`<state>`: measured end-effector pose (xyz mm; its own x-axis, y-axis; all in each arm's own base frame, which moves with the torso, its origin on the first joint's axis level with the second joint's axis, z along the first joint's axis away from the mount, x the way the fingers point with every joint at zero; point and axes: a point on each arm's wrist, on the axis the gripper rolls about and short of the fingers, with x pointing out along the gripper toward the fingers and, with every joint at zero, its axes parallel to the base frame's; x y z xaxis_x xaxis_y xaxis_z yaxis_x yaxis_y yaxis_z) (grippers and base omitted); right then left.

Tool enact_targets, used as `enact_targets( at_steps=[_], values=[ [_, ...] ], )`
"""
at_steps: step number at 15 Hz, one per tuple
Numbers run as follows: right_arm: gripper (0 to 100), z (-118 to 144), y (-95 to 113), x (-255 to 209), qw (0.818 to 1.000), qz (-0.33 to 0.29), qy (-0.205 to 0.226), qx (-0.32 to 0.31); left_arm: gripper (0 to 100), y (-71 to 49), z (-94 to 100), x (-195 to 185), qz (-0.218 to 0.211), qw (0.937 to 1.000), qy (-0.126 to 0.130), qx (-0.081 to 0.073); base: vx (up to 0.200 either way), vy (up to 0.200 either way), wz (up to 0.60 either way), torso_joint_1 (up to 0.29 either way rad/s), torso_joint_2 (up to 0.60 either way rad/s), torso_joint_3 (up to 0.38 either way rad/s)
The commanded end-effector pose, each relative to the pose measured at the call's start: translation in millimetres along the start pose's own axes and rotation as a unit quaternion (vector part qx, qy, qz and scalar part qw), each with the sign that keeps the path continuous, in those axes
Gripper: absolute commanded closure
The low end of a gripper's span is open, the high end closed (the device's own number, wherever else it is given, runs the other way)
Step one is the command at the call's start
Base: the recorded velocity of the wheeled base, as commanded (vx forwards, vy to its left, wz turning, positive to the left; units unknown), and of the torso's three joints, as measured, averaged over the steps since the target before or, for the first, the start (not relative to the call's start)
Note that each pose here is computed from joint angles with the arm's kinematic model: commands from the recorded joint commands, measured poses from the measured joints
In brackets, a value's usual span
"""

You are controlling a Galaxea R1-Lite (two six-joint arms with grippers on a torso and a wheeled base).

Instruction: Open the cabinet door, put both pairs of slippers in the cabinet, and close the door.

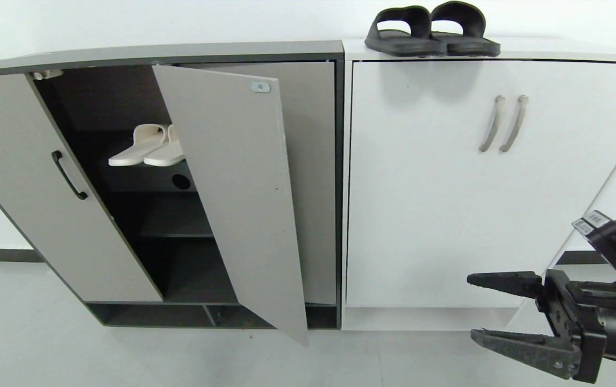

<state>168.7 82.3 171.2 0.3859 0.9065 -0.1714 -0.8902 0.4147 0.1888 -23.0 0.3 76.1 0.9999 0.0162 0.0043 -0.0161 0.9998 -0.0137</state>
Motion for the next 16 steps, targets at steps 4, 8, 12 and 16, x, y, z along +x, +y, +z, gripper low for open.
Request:
enact_targets(
  at_steps=[4,8,12,16],
  values=[
    [0,-3.6,-0.6,1.8,1.0,0.001,0.007,-0.01,100,0.0,0.0,0.1,0.0,1.0,0.001,0.0,0.0,-0.2,0.0,0.002,0.0,0.001],
    [0,-6.0,-1.8,2.9,1.0,0.001,0.011,-0.008,100,0.0,0.0,0.1,0.001,1.0,0.001,-0.001,0.0,-0.15,0.0,0.003,0.0,0.001],
    [0,-6.2,-1.8,2.9,1.0,0.001,0.012,-0.006,100,0.0,0.0,0.1,0.001,1.0,0.001,-0.002,0.0,0.0,0.0,0.028,-0.11,-0.082],
    [0,-6.2,-1.8,2.9,1.0,0.001,0.012,-0.007,100,0.0,0.0,0.1,0.001,1.0,0.001,-0.002,0.0,0.0,0.0,0.105,-0.35,-0.286]
  ],
)
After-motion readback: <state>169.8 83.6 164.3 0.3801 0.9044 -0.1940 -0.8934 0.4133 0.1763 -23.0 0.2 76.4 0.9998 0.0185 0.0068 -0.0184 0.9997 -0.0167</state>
